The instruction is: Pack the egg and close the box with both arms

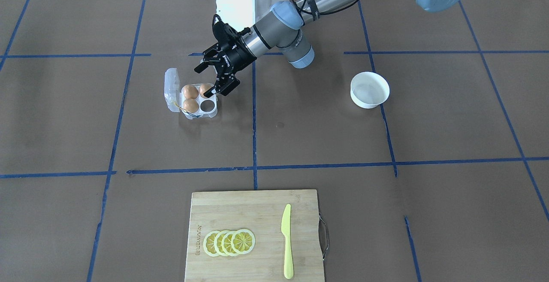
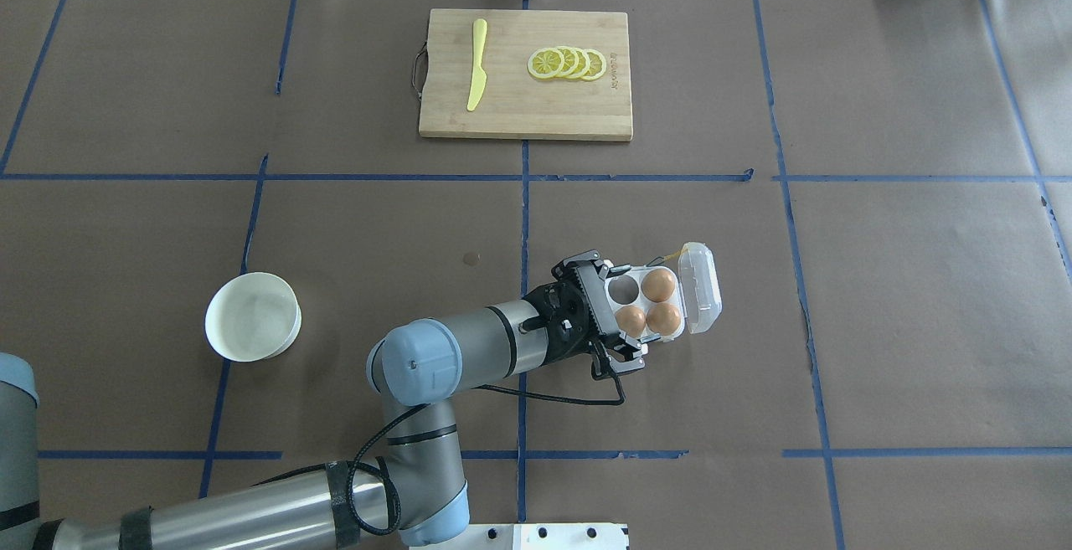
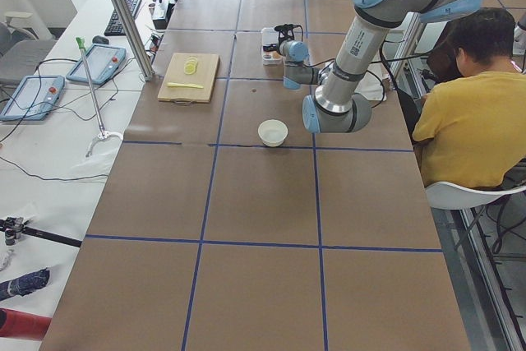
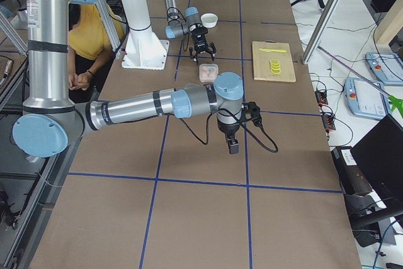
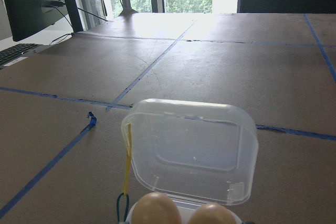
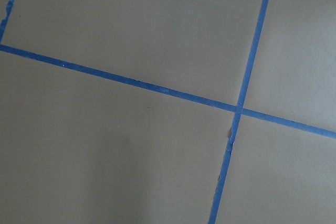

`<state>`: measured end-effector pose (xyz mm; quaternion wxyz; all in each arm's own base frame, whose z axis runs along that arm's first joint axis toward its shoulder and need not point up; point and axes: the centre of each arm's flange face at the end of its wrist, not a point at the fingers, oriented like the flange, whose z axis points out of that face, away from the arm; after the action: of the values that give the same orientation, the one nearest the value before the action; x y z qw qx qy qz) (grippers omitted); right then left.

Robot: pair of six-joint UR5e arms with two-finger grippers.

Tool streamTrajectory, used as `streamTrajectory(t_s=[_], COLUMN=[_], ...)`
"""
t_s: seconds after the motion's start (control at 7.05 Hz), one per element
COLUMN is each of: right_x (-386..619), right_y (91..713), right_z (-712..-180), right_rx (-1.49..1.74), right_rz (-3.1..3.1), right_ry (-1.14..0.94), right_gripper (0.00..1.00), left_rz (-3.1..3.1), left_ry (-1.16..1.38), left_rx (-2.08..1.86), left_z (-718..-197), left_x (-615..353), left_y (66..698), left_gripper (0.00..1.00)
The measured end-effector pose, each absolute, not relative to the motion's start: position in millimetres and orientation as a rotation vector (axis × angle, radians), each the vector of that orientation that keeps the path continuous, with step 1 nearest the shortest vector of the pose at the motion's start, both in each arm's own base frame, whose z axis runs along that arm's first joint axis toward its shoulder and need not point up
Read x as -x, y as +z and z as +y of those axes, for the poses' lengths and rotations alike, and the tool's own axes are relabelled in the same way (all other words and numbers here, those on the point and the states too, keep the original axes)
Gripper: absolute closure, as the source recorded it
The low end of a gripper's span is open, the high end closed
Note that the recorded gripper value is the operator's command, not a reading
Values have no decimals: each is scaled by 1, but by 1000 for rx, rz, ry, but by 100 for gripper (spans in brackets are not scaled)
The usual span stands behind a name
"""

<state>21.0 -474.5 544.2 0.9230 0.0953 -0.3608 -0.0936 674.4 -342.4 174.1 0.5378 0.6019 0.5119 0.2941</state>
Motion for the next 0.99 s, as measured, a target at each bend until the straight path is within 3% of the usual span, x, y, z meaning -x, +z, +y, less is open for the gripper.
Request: streamTrajectory(t_s=[0.57,0.99], right_x=[-21,-21], right_y=[547,548], right_z=[-475,-474], right_rx=[-190,-187], right_rz=[-742,-742], right_ry=[-189,-187], right_gripper=[0,0], left_rz=[1072,849], left_ry=[760,719], left_rx=[-1168,-849], left_z=[-419,-496], left_x=[-588,-423], left_y=[141,167], left_gripper=[2,0])
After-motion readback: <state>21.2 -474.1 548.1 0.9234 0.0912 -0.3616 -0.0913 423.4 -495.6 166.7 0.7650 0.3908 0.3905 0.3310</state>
